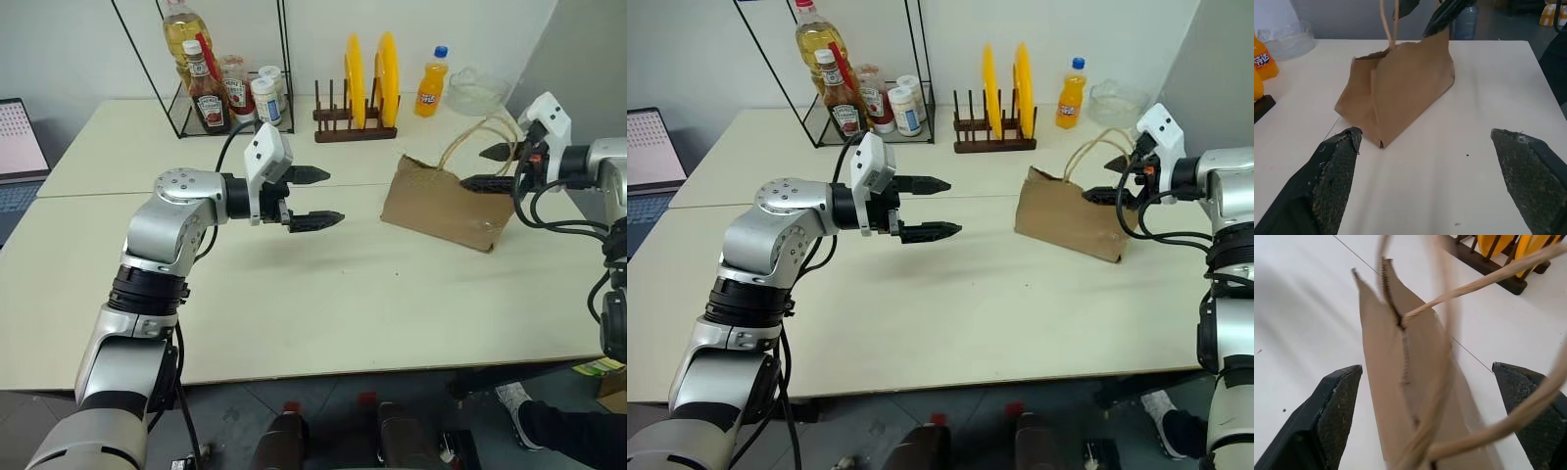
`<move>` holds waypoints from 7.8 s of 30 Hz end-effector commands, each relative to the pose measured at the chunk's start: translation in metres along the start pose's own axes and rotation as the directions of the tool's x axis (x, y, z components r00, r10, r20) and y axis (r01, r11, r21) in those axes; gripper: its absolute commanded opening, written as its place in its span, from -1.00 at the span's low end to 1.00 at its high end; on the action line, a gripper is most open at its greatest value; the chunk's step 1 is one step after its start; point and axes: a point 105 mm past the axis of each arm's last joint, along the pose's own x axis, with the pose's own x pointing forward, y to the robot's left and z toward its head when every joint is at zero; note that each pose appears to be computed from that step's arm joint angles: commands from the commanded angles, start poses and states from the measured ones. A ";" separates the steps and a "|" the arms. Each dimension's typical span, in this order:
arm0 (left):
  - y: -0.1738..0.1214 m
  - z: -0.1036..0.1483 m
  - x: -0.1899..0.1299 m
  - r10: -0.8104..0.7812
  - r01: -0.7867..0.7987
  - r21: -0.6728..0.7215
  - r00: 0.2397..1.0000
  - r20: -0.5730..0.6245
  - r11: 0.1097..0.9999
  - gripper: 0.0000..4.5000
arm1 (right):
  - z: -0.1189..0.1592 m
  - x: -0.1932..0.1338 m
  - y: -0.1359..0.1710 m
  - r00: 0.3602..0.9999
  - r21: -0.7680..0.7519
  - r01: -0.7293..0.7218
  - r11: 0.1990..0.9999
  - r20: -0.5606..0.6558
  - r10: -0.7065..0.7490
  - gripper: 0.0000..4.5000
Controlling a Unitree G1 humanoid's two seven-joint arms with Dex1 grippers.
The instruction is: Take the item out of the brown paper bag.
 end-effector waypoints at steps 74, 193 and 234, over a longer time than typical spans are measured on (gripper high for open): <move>-0.064 -0.031 -0.121 0.502 -0.522 -0.168 0.852 -0.147 0.836 1.00 | 0.067 0.169 0.130 0.937 -0.426 -0.273 0.862 0.086 0.339 -0.99; -0.024 -0.042 0.005 0.047 -0.038 -0.186 0.998 0.043 0.982 -1.00 | -0.062 0.041 0.239 0.892 -0.866 0.093 0.492 0.293 0.346 1.00; -0.034 -0.062 0.001 0.037 -0.042 -0.189 0.999 -0.028 0.981 -1.00 | -0.084 0.130 0.290 0.848 -0.995 0.099 0.021 0.096 0.521 1.00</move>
